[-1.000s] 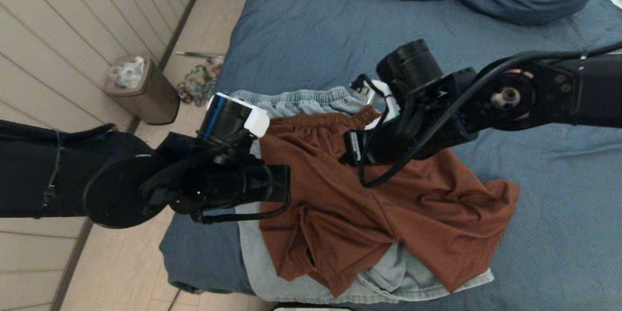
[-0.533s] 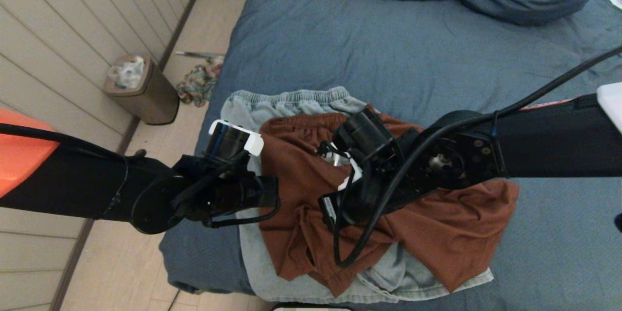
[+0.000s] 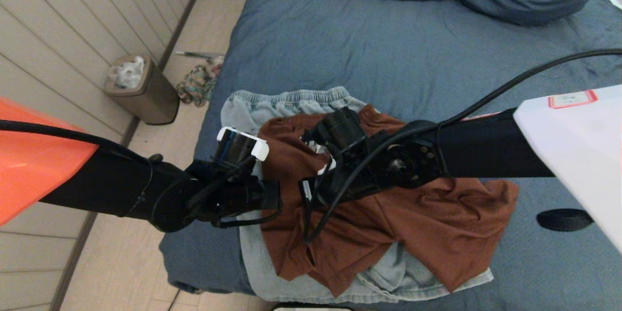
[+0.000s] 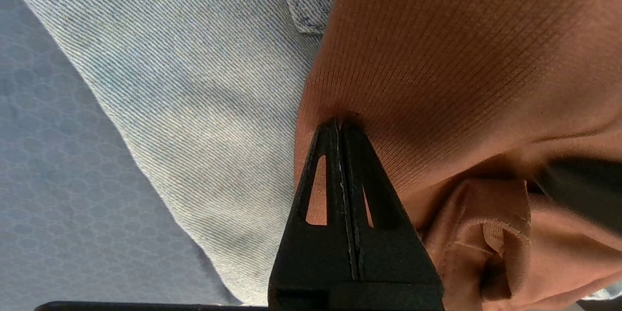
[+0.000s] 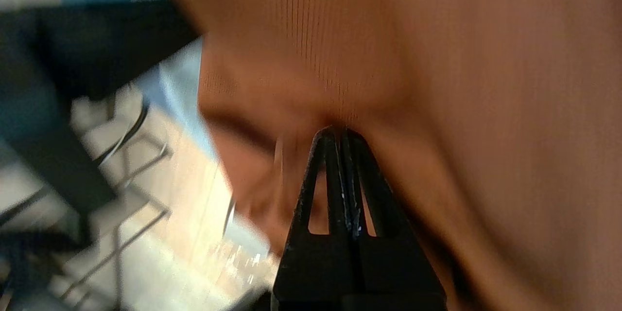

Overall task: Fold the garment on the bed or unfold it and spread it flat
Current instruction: Unford the brown shorts

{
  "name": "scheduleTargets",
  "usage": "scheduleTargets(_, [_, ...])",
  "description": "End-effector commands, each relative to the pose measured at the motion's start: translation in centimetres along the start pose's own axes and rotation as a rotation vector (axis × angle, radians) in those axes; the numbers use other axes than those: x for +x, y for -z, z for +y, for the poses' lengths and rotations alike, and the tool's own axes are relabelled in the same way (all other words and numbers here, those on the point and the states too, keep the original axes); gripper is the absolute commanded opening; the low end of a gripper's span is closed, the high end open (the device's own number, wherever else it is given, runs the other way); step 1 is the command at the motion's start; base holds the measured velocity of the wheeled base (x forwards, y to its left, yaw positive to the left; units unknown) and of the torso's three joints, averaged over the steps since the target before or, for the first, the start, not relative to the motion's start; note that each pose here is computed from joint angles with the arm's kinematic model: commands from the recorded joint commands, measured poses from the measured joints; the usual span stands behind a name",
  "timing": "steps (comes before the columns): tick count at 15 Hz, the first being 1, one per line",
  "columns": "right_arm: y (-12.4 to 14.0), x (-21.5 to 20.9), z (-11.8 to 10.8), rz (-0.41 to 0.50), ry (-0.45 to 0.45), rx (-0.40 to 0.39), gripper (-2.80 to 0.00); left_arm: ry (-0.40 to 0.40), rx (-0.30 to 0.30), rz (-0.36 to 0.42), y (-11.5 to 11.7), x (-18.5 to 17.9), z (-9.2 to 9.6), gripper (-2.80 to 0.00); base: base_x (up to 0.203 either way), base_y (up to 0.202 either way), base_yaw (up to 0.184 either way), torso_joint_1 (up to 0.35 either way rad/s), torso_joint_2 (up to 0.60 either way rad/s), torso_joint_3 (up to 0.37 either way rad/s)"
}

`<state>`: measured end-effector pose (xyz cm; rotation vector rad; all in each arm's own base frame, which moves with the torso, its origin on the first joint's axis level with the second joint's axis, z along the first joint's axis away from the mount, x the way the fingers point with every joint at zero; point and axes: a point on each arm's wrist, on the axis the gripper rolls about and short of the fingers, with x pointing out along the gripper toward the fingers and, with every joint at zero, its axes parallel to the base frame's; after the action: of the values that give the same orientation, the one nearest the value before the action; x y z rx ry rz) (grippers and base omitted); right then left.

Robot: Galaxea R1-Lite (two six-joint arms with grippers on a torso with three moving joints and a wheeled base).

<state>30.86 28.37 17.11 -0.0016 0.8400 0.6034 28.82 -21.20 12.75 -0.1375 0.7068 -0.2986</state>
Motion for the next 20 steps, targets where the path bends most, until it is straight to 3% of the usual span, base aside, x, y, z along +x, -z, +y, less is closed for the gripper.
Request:
scheduleTargets(1, [0.3, 3.0, 0.1, 0.025, 0.027, -0.004, -2.8, 0.0, -0.005, -0.004, -0.1, 0.0, 0.0, -2.8, 0.0, 0.0, 0.0, 0.0, 0.0, 0.0])
scheduleTargets(4, [2.2, 3.6, 0.2, 0.091, 0.042, -0.016, -2.8, 0.006, -0.006, -0.023, -0.6, -0.2, -0.2, -2.8, 0.0, 0.0, 0.0, 0.0, 0.0, 0.0])
scheduleTargets(10, [8.2, 2.3, -1.9, 0.23, 0.087, -0.024, -2.8, 0.008, -0.009, -0.035, -1.3, 0.1, -0.4, -2.8, 0.0, 0.0, 0.0, 0.0, 0.0, 0.0])
scheduleTargets(15, [16.0, 0.6, -4.6, 0.321, 0.118, -0.023, -2.8, -0.004, -0.021, -0.043, -1.8, 0.3, 0.1, -2.8, 0.0, 0.0, 0.0, 0.0, 0.0, 0.0])
scheduleTargets(17, [18.3, -1.2, -5.2, 0.312, 0.114, -0.024, -2.8, -0.009, -0.02, -0.038, -1.7, 0.5, 0.2, -2.8, 0.0, 0.0, 0.0, 0.0, 0.0, 0.0])
scheduleTargets(20, [18.8, -2.9, -5.6, 0.258, 0.101, -0.019, -2.8, -0.02, -0.03, -0.044, -2.1, 0.6, 0.7, -2.8, 0.0, 0.0, 0.0, 0.0, 0.0, 0.0])
